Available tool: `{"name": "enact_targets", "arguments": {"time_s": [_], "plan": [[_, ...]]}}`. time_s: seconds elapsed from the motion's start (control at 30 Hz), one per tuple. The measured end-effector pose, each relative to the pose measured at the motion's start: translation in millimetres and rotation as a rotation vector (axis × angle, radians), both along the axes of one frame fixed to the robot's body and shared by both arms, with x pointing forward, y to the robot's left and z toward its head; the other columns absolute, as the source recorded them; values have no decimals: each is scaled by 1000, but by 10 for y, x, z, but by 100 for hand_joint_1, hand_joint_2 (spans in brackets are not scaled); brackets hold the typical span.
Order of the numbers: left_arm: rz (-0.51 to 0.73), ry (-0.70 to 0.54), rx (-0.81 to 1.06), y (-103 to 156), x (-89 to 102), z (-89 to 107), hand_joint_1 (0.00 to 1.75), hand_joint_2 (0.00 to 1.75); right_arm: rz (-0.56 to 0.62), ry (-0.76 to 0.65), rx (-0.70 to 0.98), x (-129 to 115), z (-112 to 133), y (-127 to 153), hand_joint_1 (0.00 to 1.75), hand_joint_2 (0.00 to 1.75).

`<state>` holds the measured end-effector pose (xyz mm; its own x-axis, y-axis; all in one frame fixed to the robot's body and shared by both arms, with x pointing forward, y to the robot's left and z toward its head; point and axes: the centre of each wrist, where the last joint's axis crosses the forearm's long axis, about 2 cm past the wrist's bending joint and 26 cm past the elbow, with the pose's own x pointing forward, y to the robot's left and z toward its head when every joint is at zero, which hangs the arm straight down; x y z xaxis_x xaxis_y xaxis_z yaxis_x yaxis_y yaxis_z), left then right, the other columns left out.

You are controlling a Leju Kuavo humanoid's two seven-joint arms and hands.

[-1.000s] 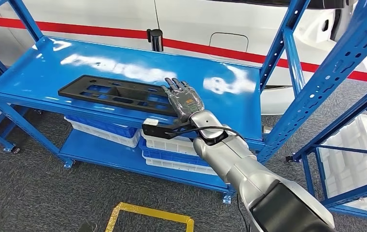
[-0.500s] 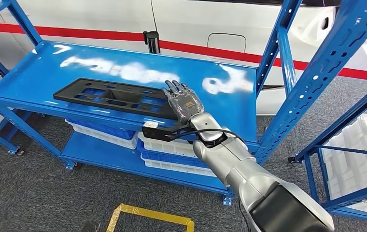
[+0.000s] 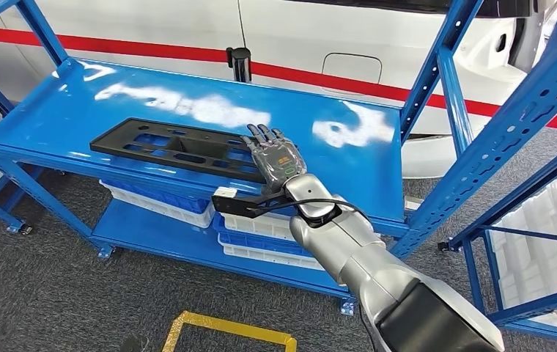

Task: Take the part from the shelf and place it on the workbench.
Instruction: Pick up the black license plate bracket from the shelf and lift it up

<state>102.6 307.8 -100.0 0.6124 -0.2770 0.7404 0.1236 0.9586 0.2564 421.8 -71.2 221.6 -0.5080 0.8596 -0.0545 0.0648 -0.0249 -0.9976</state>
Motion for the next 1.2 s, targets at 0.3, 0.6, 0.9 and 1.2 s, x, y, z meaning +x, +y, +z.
{"name": "enact_targets", "arguments": {"time_s": [0.3,0.6,0.9,1.2], "plan": [[7,0,-6,-21,1,0,0,0,-11,-2,-8,24,-1,-45,0,175],[8,-3,-9,-26,-15,-4,0,0,-26,2,-13,10,-23,-35,0,175],[15,-1,-9,-15,-28,-7,0,0,-48,12,-22,-6,-89,-57,0,175],[25,-9,-14,-16,-25,-6,0,0,-62,27,-27,-7,-168,-131,82,175]]}}
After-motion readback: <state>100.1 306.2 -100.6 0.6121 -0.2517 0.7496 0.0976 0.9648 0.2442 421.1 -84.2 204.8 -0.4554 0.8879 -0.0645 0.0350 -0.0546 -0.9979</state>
